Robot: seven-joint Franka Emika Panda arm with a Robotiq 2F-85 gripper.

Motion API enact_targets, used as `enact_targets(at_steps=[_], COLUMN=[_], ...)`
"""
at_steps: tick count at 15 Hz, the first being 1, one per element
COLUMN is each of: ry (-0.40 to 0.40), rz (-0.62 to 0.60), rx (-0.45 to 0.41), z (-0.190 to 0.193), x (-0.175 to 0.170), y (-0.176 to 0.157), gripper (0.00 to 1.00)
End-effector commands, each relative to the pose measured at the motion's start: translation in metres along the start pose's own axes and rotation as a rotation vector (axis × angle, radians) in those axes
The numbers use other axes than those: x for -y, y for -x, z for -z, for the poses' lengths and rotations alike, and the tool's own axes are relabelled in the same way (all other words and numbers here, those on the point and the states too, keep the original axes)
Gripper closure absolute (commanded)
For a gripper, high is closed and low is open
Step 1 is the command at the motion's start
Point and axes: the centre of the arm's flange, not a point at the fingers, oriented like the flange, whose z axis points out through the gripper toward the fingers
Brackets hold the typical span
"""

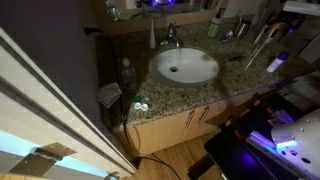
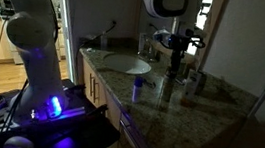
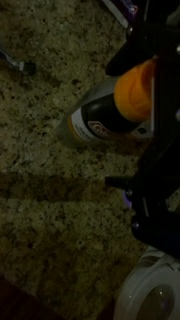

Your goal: Move the silver bottle to the left side of the counter

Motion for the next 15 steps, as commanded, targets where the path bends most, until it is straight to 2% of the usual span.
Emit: enact_targets(at_steps=[1,2,3,8,12,14,15], ry=[-0.004,-0.002,-0.002,-0.001,-0.007,-0.040,-0.072], rz=[0.005,0.005,0.010,0.023,0.029,0.044,0.057], rx=[0.004,0.003,0.005,0.003,0.004,-0.005,-0.026], z=[-0.001,-0.002,-0.002,0.000,-0.001,0.017,0.038], x=[0.001,0.002,0.004,0.010,0.011,0.009,0.006], y=[0.001,0.001,0.002,0.004,0.004,0.004,0.005], gripper=[0.25,0.26,0.32,0.68,0.69,0.69,0.69])
